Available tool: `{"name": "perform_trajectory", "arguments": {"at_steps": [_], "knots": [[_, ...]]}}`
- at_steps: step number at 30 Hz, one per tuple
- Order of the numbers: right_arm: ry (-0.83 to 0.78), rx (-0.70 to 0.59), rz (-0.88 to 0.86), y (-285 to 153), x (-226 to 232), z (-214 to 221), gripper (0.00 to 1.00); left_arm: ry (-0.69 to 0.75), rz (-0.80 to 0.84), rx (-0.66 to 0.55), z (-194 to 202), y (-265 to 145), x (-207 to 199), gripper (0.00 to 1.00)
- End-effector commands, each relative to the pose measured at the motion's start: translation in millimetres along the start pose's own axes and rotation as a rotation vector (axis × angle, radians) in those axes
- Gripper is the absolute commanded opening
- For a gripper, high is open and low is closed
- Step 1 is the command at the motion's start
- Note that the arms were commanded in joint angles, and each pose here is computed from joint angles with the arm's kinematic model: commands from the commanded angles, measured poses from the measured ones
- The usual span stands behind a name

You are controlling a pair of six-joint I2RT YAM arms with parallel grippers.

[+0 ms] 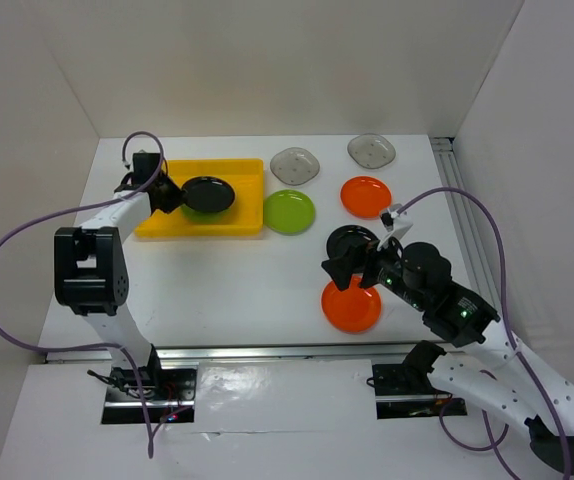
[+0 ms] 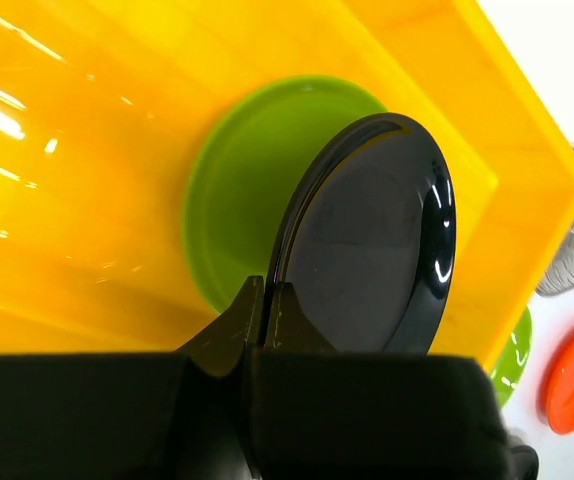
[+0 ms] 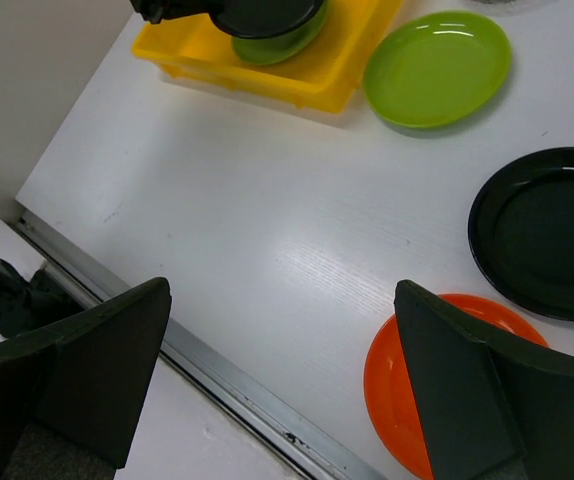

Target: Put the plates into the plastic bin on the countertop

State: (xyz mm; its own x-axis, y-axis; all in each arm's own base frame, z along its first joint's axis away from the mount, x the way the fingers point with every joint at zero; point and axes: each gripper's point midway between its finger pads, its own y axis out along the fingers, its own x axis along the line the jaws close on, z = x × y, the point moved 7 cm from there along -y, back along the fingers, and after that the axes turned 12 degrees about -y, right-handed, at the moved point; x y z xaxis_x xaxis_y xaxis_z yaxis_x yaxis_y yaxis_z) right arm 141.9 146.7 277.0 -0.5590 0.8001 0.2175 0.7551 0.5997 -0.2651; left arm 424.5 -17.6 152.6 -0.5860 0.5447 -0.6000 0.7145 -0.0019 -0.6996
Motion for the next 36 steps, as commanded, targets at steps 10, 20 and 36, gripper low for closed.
{"name": "perform_trajectory", "arguments": {"at_steps": [10, 20, 36], "knots": [[0.009, -0.090, -0.067, 1.1, 8.5, -15.3, 1.00, -0.035, 0.074, -0.014, -20.9, 1.4, -5.4, 0.51], [0.018, -0.094, -0.078, 0.8, 11.2, -20.5, 1.00, 0.066, 0.258, -0.108, -12.4, -92.7, -52.9, 0.99], [0.019, -0.192, 0.061, -55.4, -0.9, -61.4, 1.00, 0.450, 0.614, 0.516, 314.8, -112.4, -5.7, 1.00]]}}
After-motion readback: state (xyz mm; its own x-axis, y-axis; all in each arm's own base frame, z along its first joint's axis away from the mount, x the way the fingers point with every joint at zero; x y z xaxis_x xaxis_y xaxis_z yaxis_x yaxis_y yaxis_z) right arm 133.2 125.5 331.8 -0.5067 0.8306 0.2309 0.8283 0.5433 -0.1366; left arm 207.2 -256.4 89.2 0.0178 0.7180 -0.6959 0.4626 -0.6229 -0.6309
